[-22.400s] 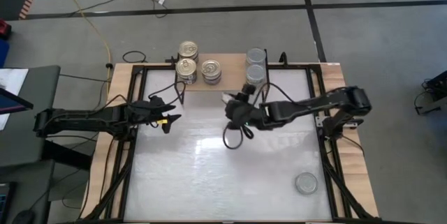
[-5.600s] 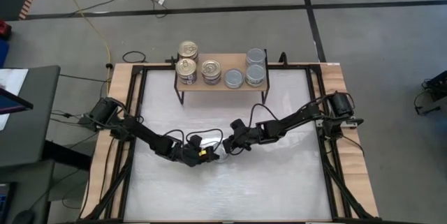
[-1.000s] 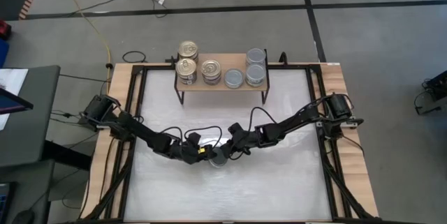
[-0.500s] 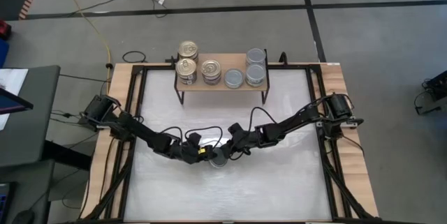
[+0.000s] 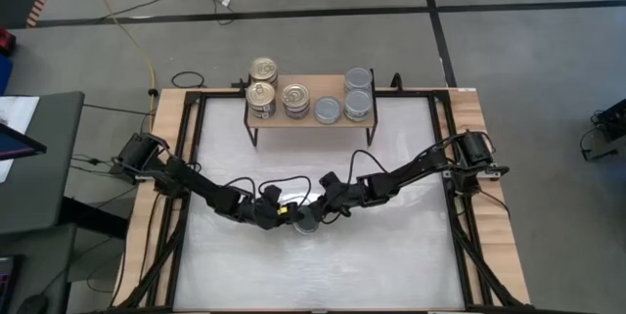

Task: Stack canned seafood by type on shelf
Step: Stack the green white tuna can on top of the other green white tuna can on the shelf

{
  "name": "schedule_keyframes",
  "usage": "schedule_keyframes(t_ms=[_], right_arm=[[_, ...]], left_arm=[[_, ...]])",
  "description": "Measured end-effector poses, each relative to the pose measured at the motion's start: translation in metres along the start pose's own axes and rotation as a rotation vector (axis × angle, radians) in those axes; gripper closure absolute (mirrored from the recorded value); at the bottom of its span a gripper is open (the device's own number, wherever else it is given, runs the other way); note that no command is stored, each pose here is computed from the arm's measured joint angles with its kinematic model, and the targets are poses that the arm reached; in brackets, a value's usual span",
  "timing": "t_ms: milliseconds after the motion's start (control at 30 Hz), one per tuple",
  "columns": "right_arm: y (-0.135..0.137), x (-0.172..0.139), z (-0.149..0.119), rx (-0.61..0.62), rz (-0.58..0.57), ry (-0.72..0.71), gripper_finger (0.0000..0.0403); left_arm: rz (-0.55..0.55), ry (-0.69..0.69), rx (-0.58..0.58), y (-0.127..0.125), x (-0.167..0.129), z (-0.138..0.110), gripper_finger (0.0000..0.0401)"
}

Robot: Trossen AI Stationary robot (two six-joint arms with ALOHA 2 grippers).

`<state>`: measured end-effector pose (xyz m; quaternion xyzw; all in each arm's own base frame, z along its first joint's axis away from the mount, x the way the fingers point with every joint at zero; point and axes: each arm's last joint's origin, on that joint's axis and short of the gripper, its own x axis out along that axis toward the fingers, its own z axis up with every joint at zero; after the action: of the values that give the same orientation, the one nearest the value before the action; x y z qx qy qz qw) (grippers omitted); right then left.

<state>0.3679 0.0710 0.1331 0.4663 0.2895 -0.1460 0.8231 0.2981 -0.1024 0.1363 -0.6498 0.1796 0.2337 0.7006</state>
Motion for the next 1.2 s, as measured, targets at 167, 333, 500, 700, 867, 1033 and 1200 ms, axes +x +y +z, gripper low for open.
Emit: schedule_keyframes(t_ms=[167,333,500,700,867,1033,1200], right_arm=[[0.0,0.0,0.0,-0.001,0.003,0.002,0.0362],[0.0,0.0,0.0,0.0,0.005,0.002,0.0362],[0.0,0.0,0.0,0.0,0.003,0.003,0.0362],[0.0,0.0,0.0,0.0,0.0,-0.002,0.0362],[0.0,0.0,0.0,-0.001,-0.001,-0.001,0.0362],[0.0,0.0,0.0,0.0,0.001,-0.001,0.0362],[0.0,0.0,0.0,0.0,0.0,-0.001,0.0362]], left_arm=[[-0.034,0.042,0.021,-0.003,-0.001,-0.004,0.0236],[0.003,0.02,-0.008,0.0,0.0,-0.001,0.0236],[-0.041,0.037,0.022,-0.003,0.0,-0.003,0.0236],[0.016,0.003,0.008,0.0,0.001,0.003,0.0236],[-0.033,0.032,0.041,-0.003,0.001,0.0,0.0236],[0.037,0.025,0.016,0.001,0.002,0.005,0.0236],[-0.02,0.058,0.066,-0.004,0.003,0.005,0.0236]])
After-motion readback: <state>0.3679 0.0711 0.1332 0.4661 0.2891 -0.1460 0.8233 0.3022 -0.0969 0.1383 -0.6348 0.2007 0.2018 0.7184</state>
